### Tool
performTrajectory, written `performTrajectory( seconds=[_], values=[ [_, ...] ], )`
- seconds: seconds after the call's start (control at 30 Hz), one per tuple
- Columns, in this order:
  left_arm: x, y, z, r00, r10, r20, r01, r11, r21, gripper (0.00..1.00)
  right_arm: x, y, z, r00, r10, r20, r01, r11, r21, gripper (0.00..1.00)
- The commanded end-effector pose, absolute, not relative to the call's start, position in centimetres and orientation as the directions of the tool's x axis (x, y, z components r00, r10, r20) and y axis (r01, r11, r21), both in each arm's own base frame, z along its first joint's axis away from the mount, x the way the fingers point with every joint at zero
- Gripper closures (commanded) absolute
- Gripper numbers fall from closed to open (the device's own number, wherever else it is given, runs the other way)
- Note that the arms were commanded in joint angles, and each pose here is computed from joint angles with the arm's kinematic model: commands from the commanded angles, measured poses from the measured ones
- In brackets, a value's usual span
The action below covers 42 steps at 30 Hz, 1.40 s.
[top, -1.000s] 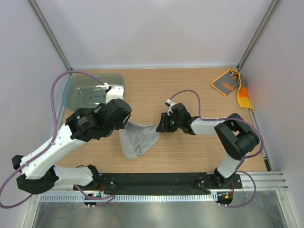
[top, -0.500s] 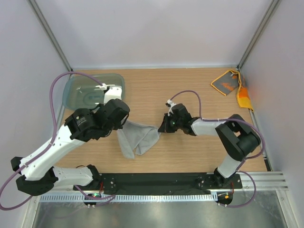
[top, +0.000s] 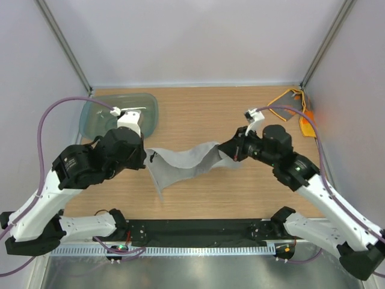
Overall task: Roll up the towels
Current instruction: Flatten the towel
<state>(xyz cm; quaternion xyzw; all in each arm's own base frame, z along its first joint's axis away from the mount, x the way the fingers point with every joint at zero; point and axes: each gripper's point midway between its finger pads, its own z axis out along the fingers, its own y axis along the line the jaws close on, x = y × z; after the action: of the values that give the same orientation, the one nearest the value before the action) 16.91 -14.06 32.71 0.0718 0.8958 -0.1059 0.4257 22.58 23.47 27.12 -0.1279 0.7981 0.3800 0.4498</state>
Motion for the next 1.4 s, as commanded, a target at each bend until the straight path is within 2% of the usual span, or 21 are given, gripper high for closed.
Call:
performTrajectory(
  seconds=[0.0,0.03,0.23,0.37,0.47,0.5,0.6,0.73,0.8,0.83,0.9,0.93,0.97,1.03,1.17,1.37],
  values=[
    [15.5,-15.2,33.7,-0.636,0.048,-0.770,0.320,0.925,-0.206,1.00,19.5,20.4,28.2,-0.566,0.065,-0.822,-0.537,0.727,0.428,0.99],
    [15.3,-15.2,33.7,-0.634,0.046,-0.772,0.329,0.919,-0.216,1.00,18.9,19.7,30.1,-0.532,0.081,-0.843,-0.551,0.723,0.417,0.99],
    [13.3,-15.3,33.7,-0.655,0.032,-0.755,0.382,0.876,-0.295,1.00,15.8,16.1,32.1,-0.542,0.090,-0.836,-0.498,0.767,0.405,0.99],
    [13.5,-14.5,32.7,-0.658,0.013,-0.753,0.341,0.896,-0.283,1.00,17.4,13.6,30.0,-0.577,0.076,-0.813,-0.345,0.880,0.327,0.99],
    [15.1,-13.5,31.8,-0.647,0.003,-0.762,0.252,0.945,-0.210,1.00,20.7,12.5,25.8,-0.652,0.051,-0.756,-0.167,0.963,0.210,0.99],
    [15.8,-13.9,31.1,-0.657,0.023,-0.753,0.230,0.958,-0.171,1.00,22.3,11.9,23.8,-0.683,0.028,-0.730,-0.092,0.988,0.123,0.99],
    [17.7,-14.3,29.4,-0.677,0.044,-0.735,0.182,0.977,-0.110,1.00,24.9,12.4,21.6,-0.718,0.015,-0.695,-0.043,0.997,0.067,0.99],
    [21.4,-14.9,25.2,-0.776,0.028,-0.629,0.132,0.984,-0.119,1.00,29.5,14.3,17.9,-0.780,0.051,-0.624,-0.034,0.992,0.124,0.99],
    [23.8,-13.9,23.4,-0.809,-0.045,-0.586,0.059,0.986,-0.157,1.00,32.0,13.3,16.5,-0.800,0.110,-0.589,0.014,0.986,0.166,0.99],
    [24.9,-13.6,21.9,-0.833,-0.056,-0.551,0.029,0.989,-0.144,1.00,32.9,13.8,14.4,-0.838,0.116,-0.534,0.016,0.982,0.188,0.99],
    [27.0,-12.5,20.5,-0.844,-0.087,-0.528,-0.020,0.991,-0.131,1.00,35.9,13.7,14.4,-0.824,0.149,-0.547,0.030,0.975,0.221,0.97],
    [27.6,-12.4,20.0,-0.850,-0.086,-0.520,-0.026,0.992,-0.121,1.00,36.8,14.1,12.6,-0.848,0.124,-0.516,0.017,0.978,0.207,0.71],
    [28.5,-12.6,18.7,-0.867,-0.077,-0.493,-0.030,0.994,-0.103,1.00,37.6,14.0,12.3,-0.850,0.113,-0.515,0.014,0.981,0.191,0.53],
    [29.2,-12.7,17.7,-0.882,-0.067,-0.466,-0.029,0.996,-0.088,1.00,38.6,14.1,12.6,-0.860,0.089,-0.502,0.008,0.987,0.162,0.31],
    [29.8,-13.2,15.5,-0.905,-0.044,-0.423,-0.014,0.997,-0.073,1.00,37.7,14.2,13.6,-0.841,0.074,-0.536,-0.009,0.989,0.150,0.19],
    [30.4,-15.0,13.8,-0.907,-0.058,-0.417,0.004,0.989,-0.148,0.99,32.8,14.6,14.3,-0.835,0.020,-0.550,-0.066,0.989,0.135,0.17]
  ],
)
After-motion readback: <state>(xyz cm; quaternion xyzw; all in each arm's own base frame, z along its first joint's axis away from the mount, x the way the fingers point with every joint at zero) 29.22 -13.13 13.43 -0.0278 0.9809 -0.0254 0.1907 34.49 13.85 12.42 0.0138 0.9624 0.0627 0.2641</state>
